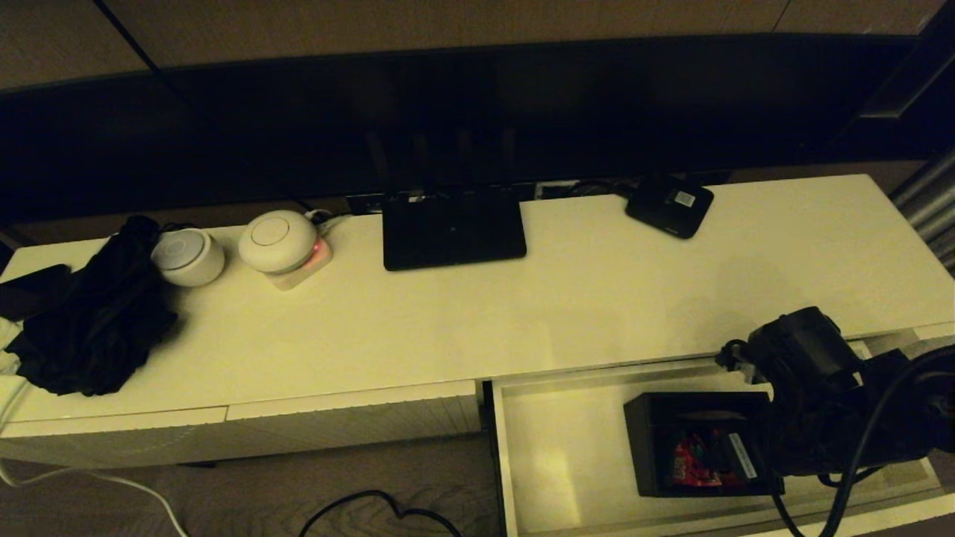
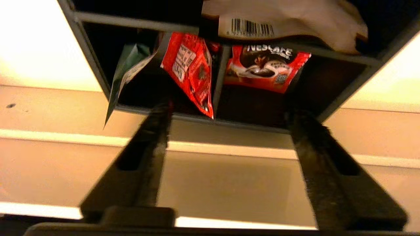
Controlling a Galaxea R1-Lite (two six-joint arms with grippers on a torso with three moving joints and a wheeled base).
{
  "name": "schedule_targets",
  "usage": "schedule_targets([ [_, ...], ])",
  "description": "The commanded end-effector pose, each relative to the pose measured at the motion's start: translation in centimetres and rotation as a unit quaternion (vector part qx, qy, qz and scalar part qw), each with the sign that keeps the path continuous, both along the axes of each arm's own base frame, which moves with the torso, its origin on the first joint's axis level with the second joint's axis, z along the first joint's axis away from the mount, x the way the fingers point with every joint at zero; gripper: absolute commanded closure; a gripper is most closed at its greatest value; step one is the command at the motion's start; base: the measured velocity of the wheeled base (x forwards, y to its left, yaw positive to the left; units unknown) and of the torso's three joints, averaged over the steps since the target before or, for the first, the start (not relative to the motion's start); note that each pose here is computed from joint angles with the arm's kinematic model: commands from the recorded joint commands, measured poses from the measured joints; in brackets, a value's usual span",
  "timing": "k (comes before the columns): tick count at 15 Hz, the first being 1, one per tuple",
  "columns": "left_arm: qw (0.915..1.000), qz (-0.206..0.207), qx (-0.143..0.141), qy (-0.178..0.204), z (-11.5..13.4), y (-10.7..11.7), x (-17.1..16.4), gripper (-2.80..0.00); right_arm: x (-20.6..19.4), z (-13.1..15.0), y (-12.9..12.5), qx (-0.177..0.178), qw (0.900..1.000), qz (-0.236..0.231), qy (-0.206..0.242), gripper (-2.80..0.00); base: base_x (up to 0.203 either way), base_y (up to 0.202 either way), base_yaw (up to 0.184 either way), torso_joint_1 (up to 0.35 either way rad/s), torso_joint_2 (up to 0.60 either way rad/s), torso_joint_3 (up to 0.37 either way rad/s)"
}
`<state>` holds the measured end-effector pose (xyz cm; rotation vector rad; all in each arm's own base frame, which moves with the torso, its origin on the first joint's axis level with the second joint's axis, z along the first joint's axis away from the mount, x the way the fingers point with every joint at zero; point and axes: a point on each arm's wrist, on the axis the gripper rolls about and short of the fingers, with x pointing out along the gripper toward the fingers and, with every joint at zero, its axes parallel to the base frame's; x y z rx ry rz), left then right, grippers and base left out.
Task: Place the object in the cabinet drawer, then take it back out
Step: Take the storage box out of the drawer and put it on the table
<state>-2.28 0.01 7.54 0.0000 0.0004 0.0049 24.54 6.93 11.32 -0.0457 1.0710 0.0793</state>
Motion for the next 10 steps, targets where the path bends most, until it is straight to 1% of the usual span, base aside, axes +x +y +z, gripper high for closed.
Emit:
schedule_targets([
  [1, 1.0000, 0.001, 0.000, 0.001, -0.1, 0.0, 0.0, 0.00, 0.8, -0.7, 0.1, 0.003, 1.000, -0.013, 0.013, -2.80, 0.000, 0.000, 0.000, 0.000, 0.00, 0.000],
  [3, 1.0000, 0.001, 0.000, 0.001, -0.1, 0.0, 0.0, 0.00, 1.8, -0.9, 0.4, 0.022, 0.998, -0.054, 0.014, -2.80, 0.000, 0.000, 0.000, 0.000, 0.00, 0.000],
  [4, 1.0000, 0.001, 0.000, 0.001, -0.1, 0.0, 0.0, 0.00, 1.9, -1.0, 0.4, 0.025, 0.998, -0.062, 0.016, -2.80, 0.000, 0.000, 0.000, 0.000, 0.00, 0.000],
  [10, 1.0000, 0.001, 0.000, 0.001, -0.1, 0.0, 0.0, 0.00, 2.5, -1.5, 0.5, 0.027, 0.997, -0.063, 0.021, -2.80, 0.000, 0.000, 0.000, 0.000, 0.00, 0.000],
])
